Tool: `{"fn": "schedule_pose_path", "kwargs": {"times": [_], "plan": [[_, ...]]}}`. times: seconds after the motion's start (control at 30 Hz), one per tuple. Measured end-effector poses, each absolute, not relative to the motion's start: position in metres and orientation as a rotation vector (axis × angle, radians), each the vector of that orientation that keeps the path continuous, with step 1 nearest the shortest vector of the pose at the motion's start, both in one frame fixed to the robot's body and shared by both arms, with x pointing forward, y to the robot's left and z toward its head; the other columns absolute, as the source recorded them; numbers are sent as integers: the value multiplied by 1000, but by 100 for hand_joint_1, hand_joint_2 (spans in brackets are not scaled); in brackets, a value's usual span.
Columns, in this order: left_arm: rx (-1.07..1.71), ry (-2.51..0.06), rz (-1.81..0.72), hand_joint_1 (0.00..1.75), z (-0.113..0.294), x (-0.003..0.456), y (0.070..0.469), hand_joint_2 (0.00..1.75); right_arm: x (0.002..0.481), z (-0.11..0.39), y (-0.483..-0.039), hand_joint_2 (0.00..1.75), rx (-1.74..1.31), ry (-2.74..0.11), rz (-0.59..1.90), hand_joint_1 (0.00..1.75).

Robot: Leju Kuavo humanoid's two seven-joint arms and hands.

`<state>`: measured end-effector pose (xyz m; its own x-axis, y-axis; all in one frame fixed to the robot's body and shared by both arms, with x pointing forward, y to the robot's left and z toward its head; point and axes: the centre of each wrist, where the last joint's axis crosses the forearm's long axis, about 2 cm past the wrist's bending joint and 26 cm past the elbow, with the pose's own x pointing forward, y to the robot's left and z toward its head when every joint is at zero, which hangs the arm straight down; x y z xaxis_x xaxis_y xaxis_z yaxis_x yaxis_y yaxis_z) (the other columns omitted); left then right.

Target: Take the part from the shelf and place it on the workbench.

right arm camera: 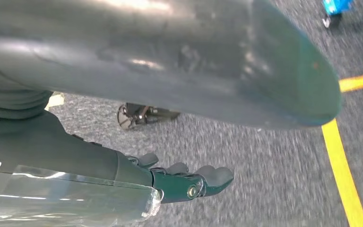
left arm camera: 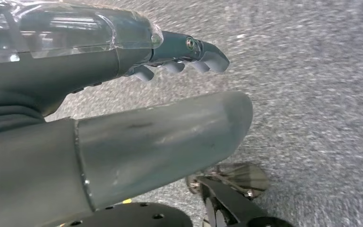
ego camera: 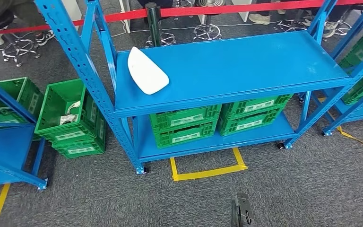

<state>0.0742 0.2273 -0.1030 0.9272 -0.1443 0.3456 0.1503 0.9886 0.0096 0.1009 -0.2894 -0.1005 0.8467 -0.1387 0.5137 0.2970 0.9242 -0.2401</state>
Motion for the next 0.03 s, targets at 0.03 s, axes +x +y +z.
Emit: {"fn": "schedule_pose_path", "kwargs": {"times": [0.03], "plan": [[-17,-353,-151,0,-103,74,227,0,101,-100,-289,0,-320,-514,-233,0]]}}
